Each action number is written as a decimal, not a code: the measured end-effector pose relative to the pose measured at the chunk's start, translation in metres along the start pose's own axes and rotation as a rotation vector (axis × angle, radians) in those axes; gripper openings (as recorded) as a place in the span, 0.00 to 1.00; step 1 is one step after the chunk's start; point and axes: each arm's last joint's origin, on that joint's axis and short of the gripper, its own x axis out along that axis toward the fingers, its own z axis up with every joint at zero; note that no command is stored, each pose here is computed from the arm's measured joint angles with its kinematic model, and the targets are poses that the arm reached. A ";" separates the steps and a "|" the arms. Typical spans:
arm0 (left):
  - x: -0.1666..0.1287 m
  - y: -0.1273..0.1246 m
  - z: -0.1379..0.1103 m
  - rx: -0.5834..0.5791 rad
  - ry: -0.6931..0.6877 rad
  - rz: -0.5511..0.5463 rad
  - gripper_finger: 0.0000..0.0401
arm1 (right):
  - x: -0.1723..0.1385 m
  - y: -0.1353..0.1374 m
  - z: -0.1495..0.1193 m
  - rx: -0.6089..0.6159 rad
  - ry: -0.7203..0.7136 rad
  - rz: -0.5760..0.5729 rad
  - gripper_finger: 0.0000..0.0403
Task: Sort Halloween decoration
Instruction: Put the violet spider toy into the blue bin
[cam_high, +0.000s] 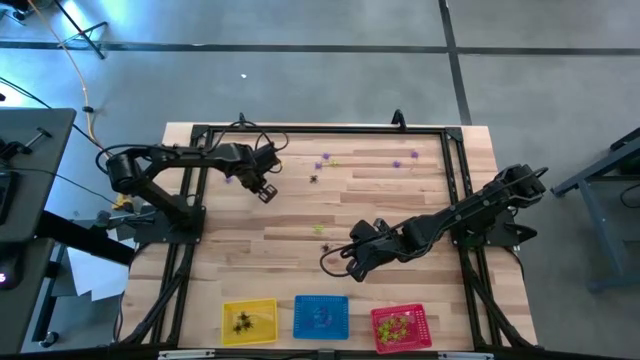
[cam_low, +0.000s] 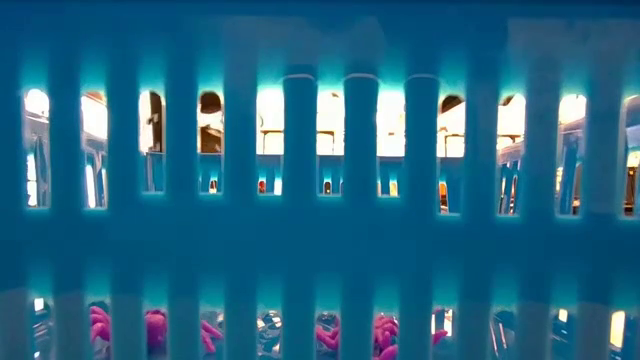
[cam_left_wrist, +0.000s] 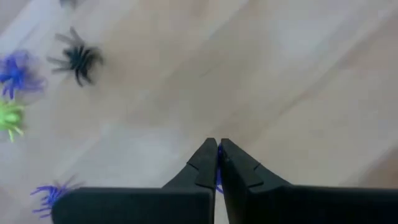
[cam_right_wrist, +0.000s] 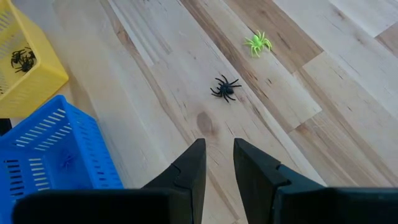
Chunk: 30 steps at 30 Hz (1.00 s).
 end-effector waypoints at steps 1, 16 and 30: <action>-0.005 -0.004 0.001 0.012 -0.021 -0.010 0.00 | 0.000 0.000 0.000 0.000 0.000 0.000 0.20; -0.104 -0.086 -0.049 0.123 -0.267 -0.404 0.00 | 0.000 0.000 0.000 0.072 0.000 0.001 0.20; -0.129 -0.215 -0.144 0.317 -0.357 -1.016 0.00 | 0.000 0.000 0.000 0.080 0.000 0.001 0.20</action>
